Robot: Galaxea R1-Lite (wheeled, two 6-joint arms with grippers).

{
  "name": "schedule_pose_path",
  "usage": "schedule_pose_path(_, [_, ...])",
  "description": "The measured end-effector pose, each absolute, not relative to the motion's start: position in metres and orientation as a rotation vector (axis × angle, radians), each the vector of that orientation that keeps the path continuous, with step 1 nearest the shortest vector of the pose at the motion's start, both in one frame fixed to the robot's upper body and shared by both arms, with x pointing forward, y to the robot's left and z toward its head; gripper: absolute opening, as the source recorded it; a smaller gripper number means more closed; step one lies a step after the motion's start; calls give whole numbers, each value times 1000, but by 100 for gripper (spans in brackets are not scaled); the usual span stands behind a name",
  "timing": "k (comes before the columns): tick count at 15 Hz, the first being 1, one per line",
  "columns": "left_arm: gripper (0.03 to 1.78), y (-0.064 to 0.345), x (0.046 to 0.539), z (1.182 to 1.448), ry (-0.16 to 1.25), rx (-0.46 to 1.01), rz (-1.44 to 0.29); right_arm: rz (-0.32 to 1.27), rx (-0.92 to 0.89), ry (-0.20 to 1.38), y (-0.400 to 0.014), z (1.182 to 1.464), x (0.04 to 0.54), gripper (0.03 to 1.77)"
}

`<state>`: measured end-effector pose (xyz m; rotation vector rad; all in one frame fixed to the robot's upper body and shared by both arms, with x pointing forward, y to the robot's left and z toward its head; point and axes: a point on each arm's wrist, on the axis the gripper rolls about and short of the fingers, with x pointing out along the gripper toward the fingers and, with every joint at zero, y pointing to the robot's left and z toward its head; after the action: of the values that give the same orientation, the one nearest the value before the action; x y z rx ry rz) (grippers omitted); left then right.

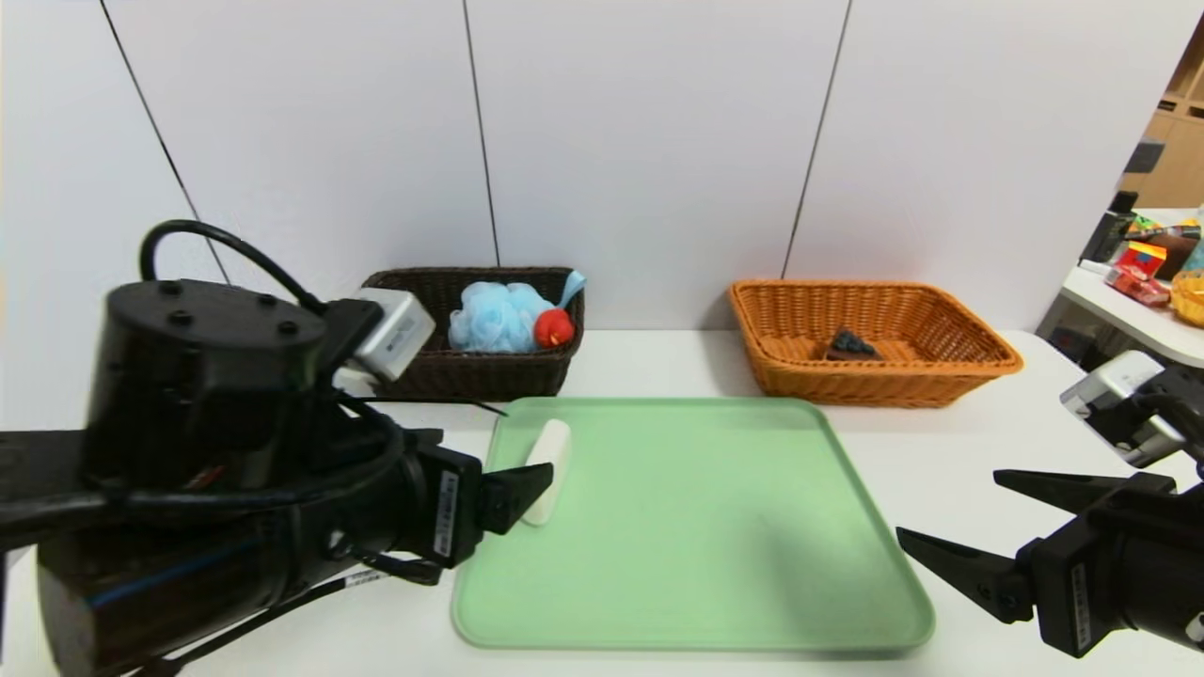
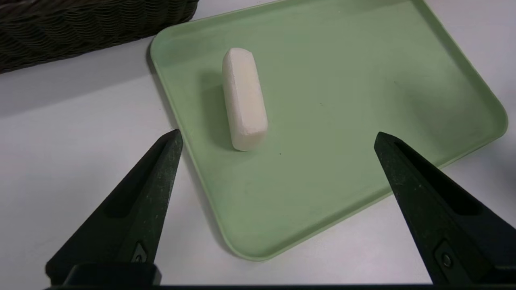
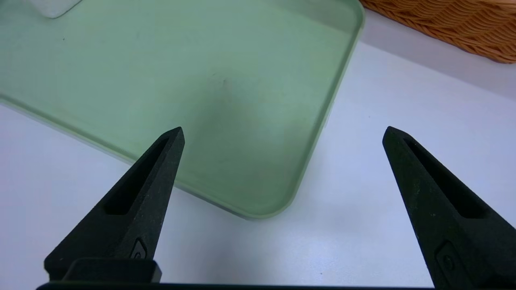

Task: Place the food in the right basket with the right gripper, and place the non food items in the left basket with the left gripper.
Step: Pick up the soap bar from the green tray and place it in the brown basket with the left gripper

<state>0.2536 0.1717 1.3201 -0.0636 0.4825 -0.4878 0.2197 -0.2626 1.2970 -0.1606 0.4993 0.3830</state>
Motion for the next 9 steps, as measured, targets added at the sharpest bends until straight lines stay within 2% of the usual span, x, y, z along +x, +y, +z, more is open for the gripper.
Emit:
schedule_pose_path(4, [169,137,273,1303,549,-54,-468,387,-165,504,-261,1296,221,169])
schedule_pose_path(9, [169,117,293,1282,589,-28,-448,389,-171,518,-262,1292,219,169])
